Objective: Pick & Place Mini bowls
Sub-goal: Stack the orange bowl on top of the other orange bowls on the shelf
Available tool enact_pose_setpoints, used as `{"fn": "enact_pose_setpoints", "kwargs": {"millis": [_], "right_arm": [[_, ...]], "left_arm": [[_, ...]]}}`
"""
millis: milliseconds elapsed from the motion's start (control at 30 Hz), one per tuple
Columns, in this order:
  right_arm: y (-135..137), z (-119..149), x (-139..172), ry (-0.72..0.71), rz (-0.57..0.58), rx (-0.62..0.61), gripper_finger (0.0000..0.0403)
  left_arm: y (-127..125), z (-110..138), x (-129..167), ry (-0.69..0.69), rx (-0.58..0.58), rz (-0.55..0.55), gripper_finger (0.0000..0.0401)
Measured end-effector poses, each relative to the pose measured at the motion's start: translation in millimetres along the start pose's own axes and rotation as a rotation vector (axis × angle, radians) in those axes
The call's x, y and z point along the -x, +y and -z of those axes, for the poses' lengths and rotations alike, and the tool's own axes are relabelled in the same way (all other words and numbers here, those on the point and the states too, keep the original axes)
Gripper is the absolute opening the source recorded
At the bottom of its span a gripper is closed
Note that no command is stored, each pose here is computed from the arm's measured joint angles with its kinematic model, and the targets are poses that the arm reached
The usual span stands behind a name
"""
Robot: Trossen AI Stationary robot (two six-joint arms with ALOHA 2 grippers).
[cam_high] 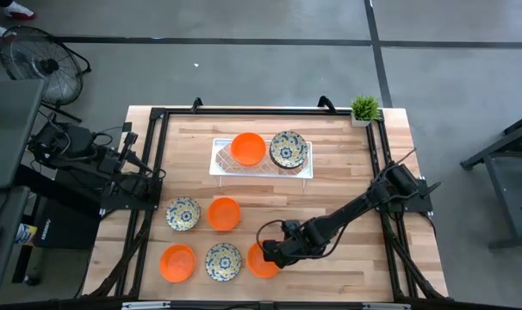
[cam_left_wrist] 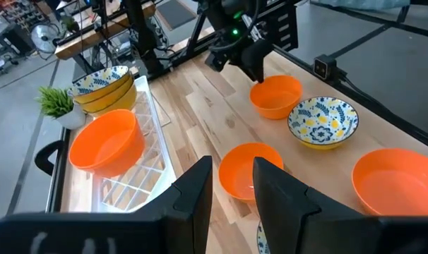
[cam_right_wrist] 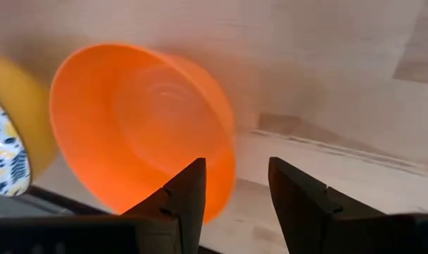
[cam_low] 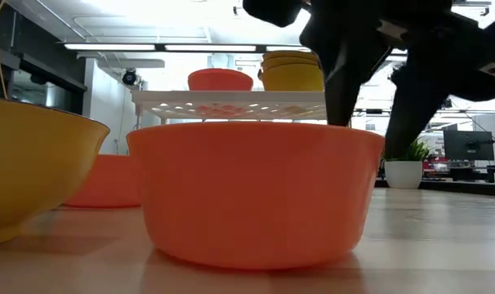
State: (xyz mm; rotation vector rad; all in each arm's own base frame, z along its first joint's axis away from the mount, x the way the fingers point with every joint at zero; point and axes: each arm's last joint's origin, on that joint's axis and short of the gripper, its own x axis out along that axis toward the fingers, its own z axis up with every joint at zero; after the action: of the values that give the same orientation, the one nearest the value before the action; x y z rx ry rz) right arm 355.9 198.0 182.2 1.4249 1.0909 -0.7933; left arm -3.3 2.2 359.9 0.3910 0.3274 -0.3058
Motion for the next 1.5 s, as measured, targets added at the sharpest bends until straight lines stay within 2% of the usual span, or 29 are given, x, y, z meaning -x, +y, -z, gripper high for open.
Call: {"fn": "enact_pose_setpoints", "kwargs": {"millis": [433, 1000, 1500], "right_arm": [[-7.3, -3.1, -7.8, 0.001, 0.012, 0.026, 0.0136], [-4.6, -2.2, -7.8, 0.003, -0.019, 0.053, 0.0005], [5.3, 3.4, 3.6, -0.007, -0.049, 0.060, 0.0001]], "left_arm": [[0.1, 0.0, 0.0, 0.001, 0.000, -0.004, 0.0099], [0.2, 0.0, 0.0, 0.001, 0.000, -0.004, 0.0099], [-0.1, -0.2, 0.0, -0.003, 0.020, 0.004, 0.0099]]}}
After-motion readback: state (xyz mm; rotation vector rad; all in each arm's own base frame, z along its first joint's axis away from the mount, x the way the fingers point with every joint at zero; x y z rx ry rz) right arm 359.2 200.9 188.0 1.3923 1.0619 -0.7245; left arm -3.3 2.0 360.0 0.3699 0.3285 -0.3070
